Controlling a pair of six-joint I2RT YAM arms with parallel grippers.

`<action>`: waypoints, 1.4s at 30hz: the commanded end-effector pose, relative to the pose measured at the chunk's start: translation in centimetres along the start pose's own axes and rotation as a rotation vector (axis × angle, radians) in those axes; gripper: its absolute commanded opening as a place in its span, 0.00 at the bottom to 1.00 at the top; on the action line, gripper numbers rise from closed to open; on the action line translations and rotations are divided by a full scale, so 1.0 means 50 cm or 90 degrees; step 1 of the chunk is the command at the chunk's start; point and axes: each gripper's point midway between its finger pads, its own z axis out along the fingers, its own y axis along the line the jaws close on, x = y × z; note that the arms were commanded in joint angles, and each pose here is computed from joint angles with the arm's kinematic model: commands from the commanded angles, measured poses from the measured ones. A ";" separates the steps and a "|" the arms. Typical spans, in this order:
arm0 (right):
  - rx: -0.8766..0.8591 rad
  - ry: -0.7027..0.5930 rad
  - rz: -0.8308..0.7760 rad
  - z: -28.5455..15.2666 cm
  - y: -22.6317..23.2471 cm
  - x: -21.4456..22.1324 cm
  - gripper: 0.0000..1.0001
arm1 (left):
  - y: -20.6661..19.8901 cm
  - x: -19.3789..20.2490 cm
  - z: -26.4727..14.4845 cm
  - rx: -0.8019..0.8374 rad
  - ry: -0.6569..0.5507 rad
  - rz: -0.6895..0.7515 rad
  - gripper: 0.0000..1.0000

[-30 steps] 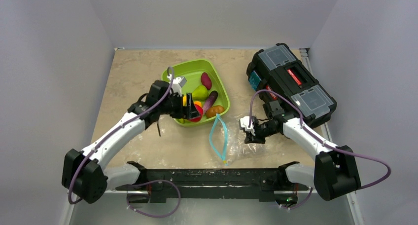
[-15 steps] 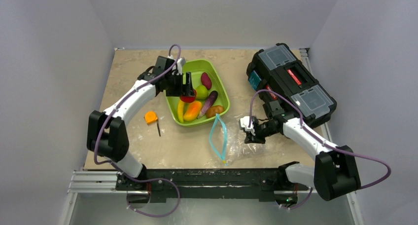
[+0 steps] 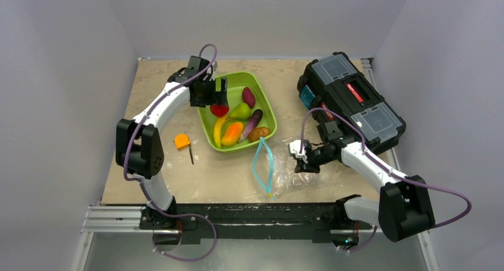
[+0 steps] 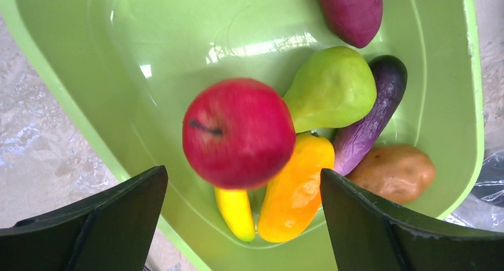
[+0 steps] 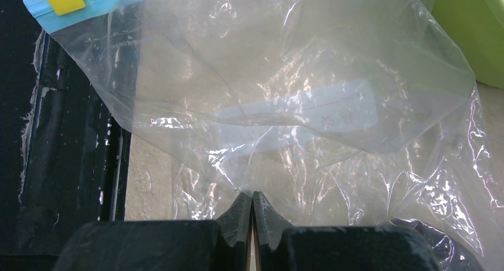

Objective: Open the zip-top bag and remove the fake food
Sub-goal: Place the fake fruit in the bin.

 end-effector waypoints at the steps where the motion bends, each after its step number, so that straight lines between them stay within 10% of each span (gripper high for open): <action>1: 0.002 -0.022 -0.016 -0.005 -0.006 -0.019 0.00 | -0.008 -0.054 -0.072 0.012 -0.075 0.010 1.00; 15: -0.015 -0.023 -0.057 -0.031 0.018 -0.040 0.04 | -0.155 0.152 -0.243 0.362 -0.134 -0.104 0.90; 23: -0.039 -0.054 -0.071 -0.071 0.033 -0.102 0.46 | -0.228 0.313 -0.242 0.401 -0.069 -0.106 0.63; 42: 0.140 0.125 -0.040 -0.161 -0.180 -0.008 0.46 | -0.379 0.409 -0.143 0.484 0.037 -0.044 0.45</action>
